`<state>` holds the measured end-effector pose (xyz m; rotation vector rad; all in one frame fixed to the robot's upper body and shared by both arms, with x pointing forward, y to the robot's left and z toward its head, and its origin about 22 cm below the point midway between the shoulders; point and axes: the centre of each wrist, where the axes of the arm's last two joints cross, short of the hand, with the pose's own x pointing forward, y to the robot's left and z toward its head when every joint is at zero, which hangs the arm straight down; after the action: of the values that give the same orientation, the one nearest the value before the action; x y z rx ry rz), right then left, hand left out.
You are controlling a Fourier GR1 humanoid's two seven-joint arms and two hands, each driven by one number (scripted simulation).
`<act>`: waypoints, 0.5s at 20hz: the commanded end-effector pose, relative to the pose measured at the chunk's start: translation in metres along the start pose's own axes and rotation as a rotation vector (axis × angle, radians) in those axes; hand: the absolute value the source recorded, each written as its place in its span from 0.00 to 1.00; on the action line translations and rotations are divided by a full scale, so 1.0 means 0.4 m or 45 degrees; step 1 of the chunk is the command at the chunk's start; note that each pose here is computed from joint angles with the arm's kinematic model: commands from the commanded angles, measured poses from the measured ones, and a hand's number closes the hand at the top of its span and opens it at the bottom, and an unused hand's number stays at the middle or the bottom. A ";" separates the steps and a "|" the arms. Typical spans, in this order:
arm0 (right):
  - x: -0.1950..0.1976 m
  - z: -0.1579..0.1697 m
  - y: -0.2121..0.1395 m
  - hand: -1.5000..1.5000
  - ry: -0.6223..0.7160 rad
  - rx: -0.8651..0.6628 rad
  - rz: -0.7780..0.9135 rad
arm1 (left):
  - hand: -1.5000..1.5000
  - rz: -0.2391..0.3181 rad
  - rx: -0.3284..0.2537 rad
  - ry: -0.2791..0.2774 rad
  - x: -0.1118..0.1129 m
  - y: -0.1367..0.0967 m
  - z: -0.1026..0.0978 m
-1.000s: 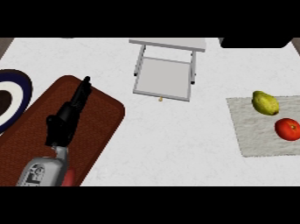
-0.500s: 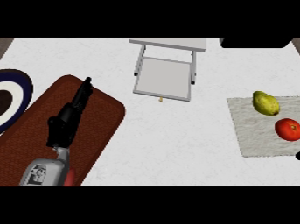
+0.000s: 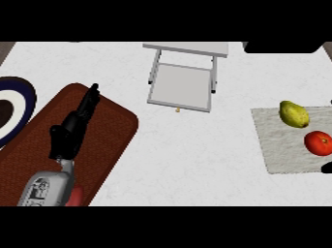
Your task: Pick the tomato from the placemat and place it in the tiered shelf
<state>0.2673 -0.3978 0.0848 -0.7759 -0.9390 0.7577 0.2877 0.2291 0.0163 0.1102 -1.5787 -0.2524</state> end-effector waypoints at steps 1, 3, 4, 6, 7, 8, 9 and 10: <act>-0.019 0.041 0.084 0.00 0.018 0.011 -0.004 | 0.50 0.006 -0.012 0.004 0.039 0.003 0.015; -0.018 -0.013 -0.020 0.00 0.025 -0.018 0.007 | 0.50 0.001 -0.029 -0.014 -0.021 -0.049 0.023; -0.010 0.010 0.020 0.00 0.024 0.011 0.007 | 0.50 -0.014 0.001 -0.004 -0.017 -0.033 0.045; -0.024 -0.045 0.025 0.00 0.027 0.028 0.004 | 0.50 -0.025 -0.022 0.009 0.005 0.015 -0.016; -0.031 -0.017 0.056 0.00 0.022 0.004 -0.003 | 0.50 0.016 -0.002 0.001 0.025 -0.038 0.034; -0.018 -0.010 0.066 0.00 0.010 0.018 0.009 | 0.50 -0.023 -0.006 0.002 -0.019 -0.021 -0.015; 0.006 -0.038 0.024 0.00 0.016 0.016 0.005 | 0.50 -0.010 -0.002 -0.009 0.040 -0.028 -0.034; -0.038 -0.086 0.044 0.00 0.029 0.032 0.005 | 0.50 0.007 -0.001 -0.013 -0.007 -0.004 0.012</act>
<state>0.2735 -0.4000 0.0652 -0.7723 -0.9188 0.7579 0.2871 0.2224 0.0164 0.1100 -1.5807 -0.2600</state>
